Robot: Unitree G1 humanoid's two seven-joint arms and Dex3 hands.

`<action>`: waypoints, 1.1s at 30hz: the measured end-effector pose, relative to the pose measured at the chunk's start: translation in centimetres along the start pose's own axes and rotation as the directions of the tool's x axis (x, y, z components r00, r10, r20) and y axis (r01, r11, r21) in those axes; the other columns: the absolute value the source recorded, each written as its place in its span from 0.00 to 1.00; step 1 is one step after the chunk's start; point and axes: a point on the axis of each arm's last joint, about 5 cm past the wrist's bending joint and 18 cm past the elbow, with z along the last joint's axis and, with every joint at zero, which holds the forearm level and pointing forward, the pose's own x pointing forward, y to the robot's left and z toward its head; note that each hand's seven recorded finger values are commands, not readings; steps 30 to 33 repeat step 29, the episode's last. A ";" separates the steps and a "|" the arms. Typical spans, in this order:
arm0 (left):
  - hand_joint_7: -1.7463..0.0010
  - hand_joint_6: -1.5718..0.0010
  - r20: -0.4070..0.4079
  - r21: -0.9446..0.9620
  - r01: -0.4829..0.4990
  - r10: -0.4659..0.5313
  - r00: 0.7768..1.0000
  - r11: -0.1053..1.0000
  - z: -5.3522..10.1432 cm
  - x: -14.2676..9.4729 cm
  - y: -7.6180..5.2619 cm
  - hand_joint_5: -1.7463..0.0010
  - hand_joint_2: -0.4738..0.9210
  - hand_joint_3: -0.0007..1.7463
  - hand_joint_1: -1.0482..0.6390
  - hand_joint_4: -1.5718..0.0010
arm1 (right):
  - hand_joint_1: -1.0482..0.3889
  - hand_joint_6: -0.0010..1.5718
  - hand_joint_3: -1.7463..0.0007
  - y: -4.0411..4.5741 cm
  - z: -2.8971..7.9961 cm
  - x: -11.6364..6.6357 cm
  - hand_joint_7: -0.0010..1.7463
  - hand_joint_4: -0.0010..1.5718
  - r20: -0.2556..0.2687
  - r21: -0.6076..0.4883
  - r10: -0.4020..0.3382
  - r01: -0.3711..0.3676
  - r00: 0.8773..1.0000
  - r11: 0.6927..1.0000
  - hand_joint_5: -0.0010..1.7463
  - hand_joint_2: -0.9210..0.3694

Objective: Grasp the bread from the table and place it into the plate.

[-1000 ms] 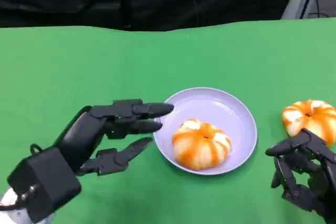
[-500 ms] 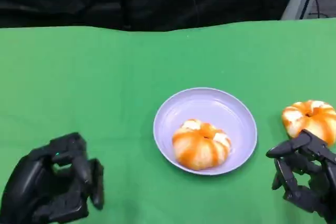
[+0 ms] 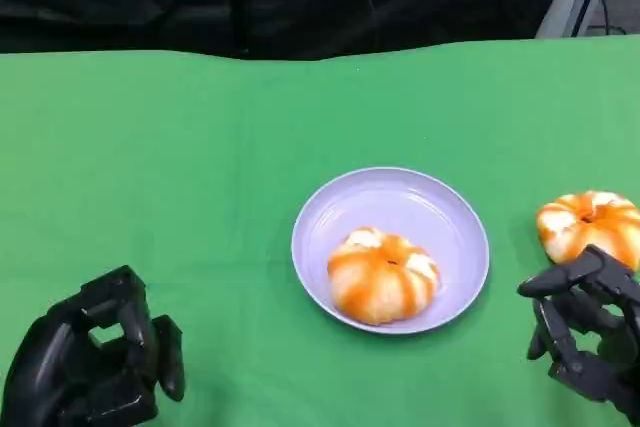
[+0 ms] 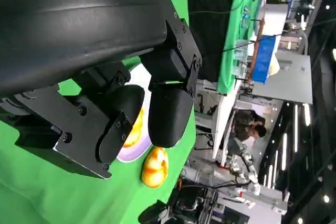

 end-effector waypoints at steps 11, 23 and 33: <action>0.00 0.48 -0.013 -0.022 0.001 -0.002 1.000 1.000 0.1 -0.1 -0.2 0.00 0.67 0.87 0.61 0.38 | 0.61 0.49 0.58 -0.60 1.0 -1.7 0.82 0.54 -0.019 0.072 -0.053 0.054 0.998 0.996 0.96 0.11; 0.00 0.47 -0.004 -0.016 -0.001 0.001 1.000 1.000 0.4 -0.2 0.0 0.00 0.67 0.86 0.61 0.37 | 0.62 0.51 0.59 -0.36 1.2 -2.2 0.80 0.56 -0.027 0.100 -0.055 0.057 0.998 0.993 0.94 0.12; 0.00 0.48 0.005 -0.008 0.002 -0.002 1.000 1.000 0.6 -0.3 -0.1 0.00 0.67 0.88 0.62 0.38 | 0.62 0.50 0.58 -0.03 1.4 -2.2 0.81 0.56 -0.022 0.085 -0.054 0.056 0.998 0.995 0.95 0.11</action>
